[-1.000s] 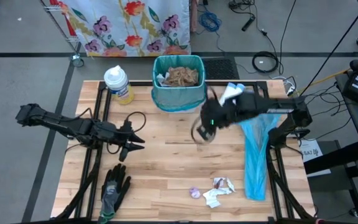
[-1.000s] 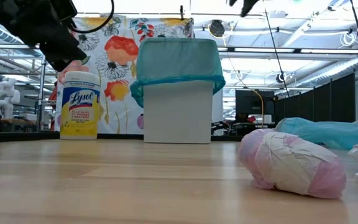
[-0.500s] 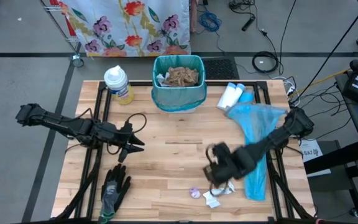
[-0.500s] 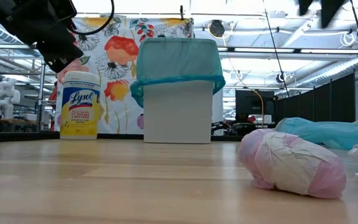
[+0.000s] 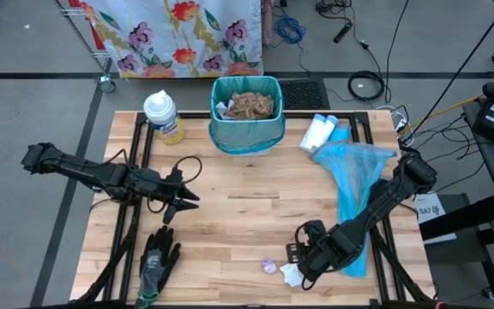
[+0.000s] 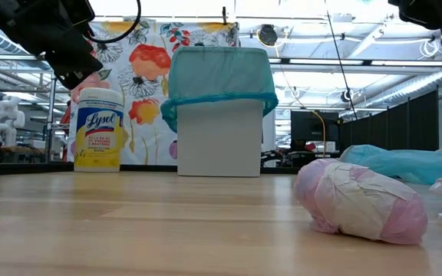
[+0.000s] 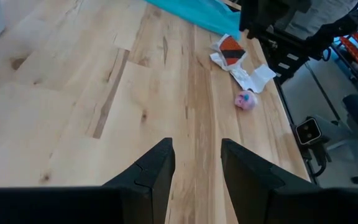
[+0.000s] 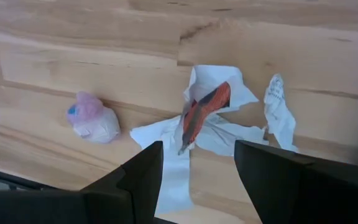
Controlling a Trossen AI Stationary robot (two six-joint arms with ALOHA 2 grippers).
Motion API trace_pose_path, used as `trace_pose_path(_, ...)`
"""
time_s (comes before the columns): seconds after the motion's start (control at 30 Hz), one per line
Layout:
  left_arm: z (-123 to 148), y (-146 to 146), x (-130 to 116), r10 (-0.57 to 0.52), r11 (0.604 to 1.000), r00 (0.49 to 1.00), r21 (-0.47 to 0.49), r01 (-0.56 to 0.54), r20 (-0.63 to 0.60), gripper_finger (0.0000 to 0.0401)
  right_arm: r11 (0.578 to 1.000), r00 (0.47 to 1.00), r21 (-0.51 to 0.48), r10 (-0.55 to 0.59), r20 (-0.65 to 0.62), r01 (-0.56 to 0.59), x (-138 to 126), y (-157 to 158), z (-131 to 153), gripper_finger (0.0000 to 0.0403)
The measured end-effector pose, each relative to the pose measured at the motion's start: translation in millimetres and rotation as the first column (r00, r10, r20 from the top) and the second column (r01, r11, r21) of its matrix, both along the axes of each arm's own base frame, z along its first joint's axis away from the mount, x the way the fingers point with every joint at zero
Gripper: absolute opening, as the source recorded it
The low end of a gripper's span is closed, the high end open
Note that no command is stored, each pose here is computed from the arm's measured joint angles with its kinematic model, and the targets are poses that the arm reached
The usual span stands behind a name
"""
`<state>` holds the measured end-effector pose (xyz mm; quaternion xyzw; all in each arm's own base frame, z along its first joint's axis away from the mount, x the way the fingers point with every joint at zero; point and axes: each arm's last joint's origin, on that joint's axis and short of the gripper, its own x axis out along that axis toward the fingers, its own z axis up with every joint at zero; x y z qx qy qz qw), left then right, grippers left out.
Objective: Place trash/remove bag and relplace
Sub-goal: Put the white-orange paper into the white trash bin
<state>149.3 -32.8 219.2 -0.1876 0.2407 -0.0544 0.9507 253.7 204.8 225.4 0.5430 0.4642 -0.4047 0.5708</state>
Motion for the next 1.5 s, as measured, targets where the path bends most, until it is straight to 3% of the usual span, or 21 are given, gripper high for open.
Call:
trace_pose_path(0.33,-0.2,0.0,-0.1,0.001,1.0,1.0,-0.001,-0.001,-0.003,0.0136,1.0,1.0,0.009,0.005,-0.021,-0.005,14.9,7.4,-43.7,0.0177)
trace_pose_path(0.43,-0.2,0.0,-0.1,0.001,1.0,1.0,-0.002,-0.001,-0.004,0.0136,1.0,0.998,-0.022,0.021,-0.051,-0.022,19.1,6.0,-56.2,0.0129)
trace_pose_path(0.57,-0.4,0.1,-0.2,0.001,1.0,1.0,-0.001,-0.001,-0.006,0.0136,0.996,0.996,-0.043,0.075,-0.052,-0.077,24.0,0.2,-58.1,0.0022)
trace_pose_path(0.63,-0.4,0.1,-0.2,0.001,1.0,1.0,-0.001,-0.001,-0.006,0.0136,0.996,0.996,-0.039,0.079,-0.042,-0.08,26.1,-4.3,-53.7,0.0012)
trace_pose_path(0.77,-1.4,0.2,-0.7,0.007,1.0,1.0,-0.011,-0.008,-0.02,0.0136,0.996,0.996,-0.022,0.086,0.016,-0.085,24.3,-10.7,-26.5,0.0004)
trace_pose_path(0.87,-1.8,0.7,-0.7,0.022,0.999,0.999,-0.032,-0.023,-0.029,0.0136,0.994,0.997,-0.074,0.081,0.012,-0.08,15.8,-16.1,1.2,0.0002)
trace_pose_path(1.2,-2.5,11.4,0.7,0.08,0.997,0.996,-0.015,-0.08,-0.036,0.0136,0.957,0.978,-0.213,0.173,-0.12,-0.196,-8.5,-72.4,86.5,0.0001)
trace_pose_path(1.4,-1.9,19.6,1.9,0.131,0.991,0.991,-0.011,-0.132,-0.028,0.0136,0.89,0.973,-0.402,0.233,-0.008,-0.216,-12.7,-127.6,138.8,0.0)
trace_pose_path(1.5,-1.6,23.5,2.4,0.157,0.988,0.987,-0.012,-0.157,-0.024,0.0136,0.833,0.961,-0.502,0.278,0.014,-0.233,-12.4,-158.0,163.7,0.0)
